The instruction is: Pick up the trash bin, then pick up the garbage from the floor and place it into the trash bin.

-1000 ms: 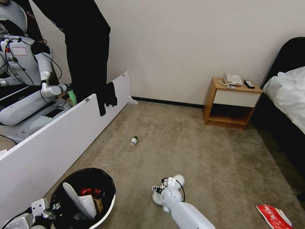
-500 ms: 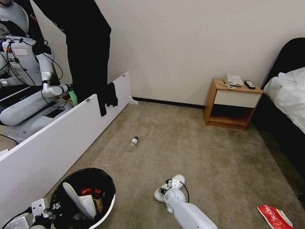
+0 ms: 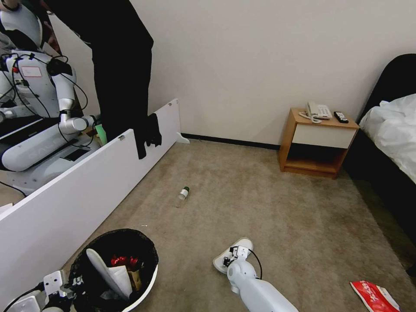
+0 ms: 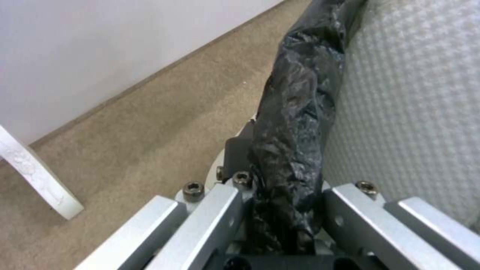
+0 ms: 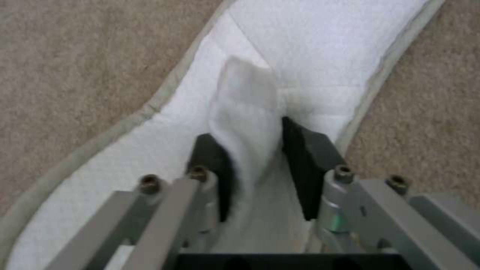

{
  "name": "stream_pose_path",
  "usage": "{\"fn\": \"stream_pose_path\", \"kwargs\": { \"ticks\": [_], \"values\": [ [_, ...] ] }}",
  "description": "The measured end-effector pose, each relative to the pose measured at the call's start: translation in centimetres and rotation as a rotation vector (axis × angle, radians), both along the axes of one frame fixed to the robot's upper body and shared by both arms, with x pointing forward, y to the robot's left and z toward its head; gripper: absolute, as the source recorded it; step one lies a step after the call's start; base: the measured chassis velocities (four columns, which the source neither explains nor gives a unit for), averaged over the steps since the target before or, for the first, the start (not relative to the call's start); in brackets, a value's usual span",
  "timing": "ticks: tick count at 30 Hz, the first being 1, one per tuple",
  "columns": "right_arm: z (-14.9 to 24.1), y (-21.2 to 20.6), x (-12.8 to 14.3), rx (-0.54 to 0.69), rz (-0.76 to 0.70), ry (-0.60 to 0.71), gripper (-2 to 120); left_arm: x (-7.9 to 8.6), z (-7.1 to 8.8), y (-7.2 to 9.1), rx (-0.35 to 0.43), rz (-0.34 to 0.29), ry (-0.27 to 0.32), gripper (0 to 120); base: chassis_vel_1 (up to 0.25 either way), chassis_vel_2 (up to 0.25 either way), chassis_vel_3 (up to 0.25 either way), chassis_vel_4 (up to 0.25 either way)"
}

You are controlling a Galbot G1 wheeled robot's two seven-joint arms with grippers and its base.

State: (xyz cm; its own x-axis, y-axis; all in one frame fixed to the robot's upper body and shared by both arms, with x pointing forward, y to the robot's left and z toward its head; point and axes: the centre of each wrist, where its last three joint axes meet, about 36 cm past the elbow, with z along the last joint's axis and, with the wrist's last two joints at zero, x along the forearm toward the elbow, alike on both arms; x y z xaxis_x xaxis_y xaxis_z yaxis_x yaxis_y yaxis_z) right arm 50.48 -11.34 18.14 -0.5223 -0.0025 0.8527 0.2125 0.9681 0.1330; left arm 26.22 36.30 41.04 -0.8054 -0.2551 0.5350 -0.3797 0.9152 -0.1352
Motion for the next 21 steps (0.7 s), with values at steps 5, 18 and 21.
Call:
{"fn": "stream_pose_path", "kwargs": {
  "ticks": [5,18,21],
  "values": [
    [-0.1,-0.3,-0.3,-0.008,0.006,-0.001,8,0.2,0.0,-0.1,-0.002,-0.002,-0.002,2,0.0,0.0,0.0,0.0],
    [1.5,-1.4,-2.1,0.005,0.03,-0.025,0,0.3,-0.2,-0.5,-0.009,-0.007,0.012,2,0.0,0.0,0.0,0.0],
    [3.4,-1.7,-2.4,0.024,0.035,-0.067,0,0.3,-0.1,-0.8,-0.013,-0.013,0.011,2,0.0,0.0,0.0,0.0]
  ]
}}
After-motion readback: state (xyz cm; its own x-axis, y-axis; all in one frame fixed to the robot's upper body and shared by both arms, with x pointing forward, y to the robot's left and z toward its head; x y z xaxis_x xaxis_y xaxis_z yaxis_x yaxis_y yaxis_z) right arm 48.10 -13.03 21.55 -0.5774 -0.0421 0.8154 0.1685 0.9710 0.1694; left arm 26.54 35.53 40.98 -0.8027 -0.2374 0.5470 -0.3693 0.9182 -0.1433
